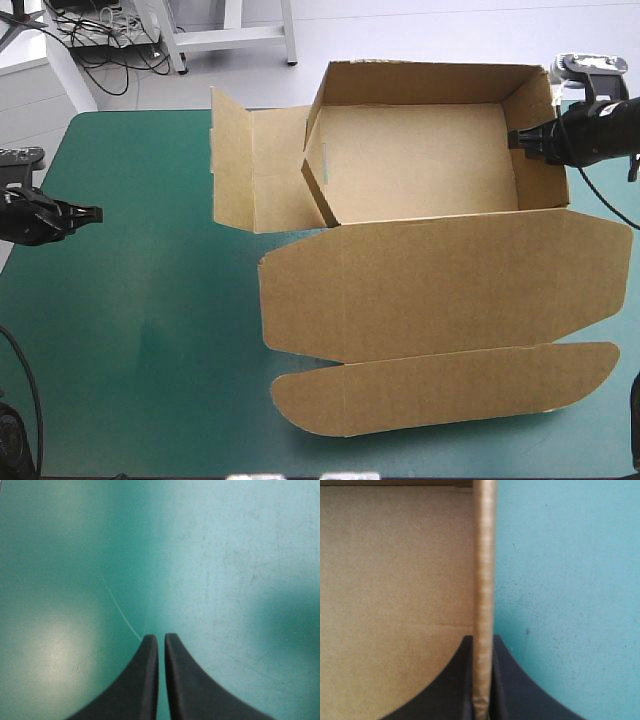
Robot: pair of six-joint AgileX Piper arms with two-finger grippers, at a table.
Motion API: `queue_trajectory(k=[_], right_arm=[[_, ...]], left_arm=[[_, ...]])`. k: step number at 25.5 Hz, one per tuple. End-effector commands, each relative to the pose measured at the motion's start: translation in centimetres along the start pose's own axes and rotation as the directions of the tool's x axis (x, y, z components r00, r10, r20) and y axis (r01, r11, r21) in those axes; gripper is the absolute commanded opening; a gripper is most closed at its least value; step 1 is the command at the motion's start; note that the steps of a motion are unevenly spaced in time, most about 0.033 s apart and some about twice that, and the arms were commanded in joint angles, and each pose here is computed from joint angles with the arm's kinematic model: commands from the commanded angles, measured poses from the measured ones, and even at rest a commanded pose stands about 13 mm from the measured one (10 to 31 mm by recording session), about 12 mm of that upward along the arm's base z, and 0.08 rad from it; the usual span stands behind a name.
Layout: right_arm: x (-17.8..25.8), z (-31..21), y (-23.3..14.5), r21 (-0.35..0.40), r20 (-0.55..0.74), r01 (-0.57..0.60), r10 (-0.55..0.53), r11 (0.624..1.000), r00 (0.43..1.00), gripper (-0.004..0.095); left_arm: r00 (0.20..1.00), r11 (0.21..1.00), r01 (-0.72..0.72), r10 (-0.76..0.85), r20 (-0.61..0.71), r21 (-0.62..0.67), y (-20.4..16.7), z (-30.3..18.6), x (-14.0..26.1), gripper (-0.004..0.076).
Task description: Fold the box
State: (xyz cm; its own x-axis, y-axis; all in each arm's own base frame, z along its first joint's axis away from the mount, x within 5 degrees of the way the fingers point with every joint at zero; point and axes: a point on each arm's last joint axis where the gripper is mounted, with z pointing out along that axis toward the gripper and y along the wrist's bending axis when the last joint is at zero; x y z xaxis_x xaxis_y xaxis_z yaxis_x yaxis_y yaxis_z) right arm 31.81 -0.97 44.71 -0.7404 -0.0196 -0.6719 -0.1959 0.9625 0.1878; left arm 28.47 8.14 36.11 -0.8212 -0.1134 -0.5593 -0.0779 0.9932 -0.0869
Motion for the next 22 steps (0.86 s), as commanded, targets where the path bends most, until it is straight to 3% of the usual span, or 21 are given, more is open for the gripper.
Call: queue_trajectory(k=[1,3,8,10,15,19,20,22], right_arm=[[-0.1,-3.9,1.7,-0.041,0.102,-0.001,0.005,0.999,0.995,-0.0020],[-0.1,-4.6,2.1,-0.047,0.118,0.001,0.004,0.999,0.993,-0.0020],[0.4,-4.9,2.5,-0.072,0.121,-0.005,0.013,0.997,0.993,-0.0020],[0.6,-4.6,2.5,-0.080,0.110,-0.012,0.021,0.997,0.994,-0.0020],[0.9,-4.1,2.5,-0.109,0.091,-0.030,0.040,0.994,0.995,-0.0020],[0.7,-3.8,3.0,-0.184,0.097,-0.041,0.060,0.982,0.994,-0.0020],[0.5,-3.3,3.0,-0.209,0.089,-0.053,0.073,0.977,0.993,-0.0020],[0.3,-2.4,3.0,-0.249,0.073,-0.074,0.095,0.966,0.993,-0.0020]], left_arm=[[0.997,1.000,-0.020,0.020,0.070,-0.003,-0.2,-1.2,-0.8,0.0119],[0.998,1.000,-0.018,0.018,0.053,0.002,-0.2,-0.9,-0.7,0.0218],[0.998,0.994,0.041,-0.045,0.040,0.099,-0.7,0.3,-1.0,0.0571],[0.996,0.984,0.078,-0.085,0.036,0.162,-1.1,0.7,-1.2,0.0650],[0.983,0.931,0.172,-0.183,0.004,0.321,-2.2,1.6,-1.7,0.0661],[0.977,0.782,0.204,-0.200,-0.074,0.589,-4.6,0.7,-1.7,0.0661],[0.981,0.703,0.176,-0.183,-0.064,0.689,-5.5,0.0,-2.0,0.0661],[0.974,0.624,0.174,-0.221,-0.042,0.761,-6.8,-1.1,-2.5,0.0661]])
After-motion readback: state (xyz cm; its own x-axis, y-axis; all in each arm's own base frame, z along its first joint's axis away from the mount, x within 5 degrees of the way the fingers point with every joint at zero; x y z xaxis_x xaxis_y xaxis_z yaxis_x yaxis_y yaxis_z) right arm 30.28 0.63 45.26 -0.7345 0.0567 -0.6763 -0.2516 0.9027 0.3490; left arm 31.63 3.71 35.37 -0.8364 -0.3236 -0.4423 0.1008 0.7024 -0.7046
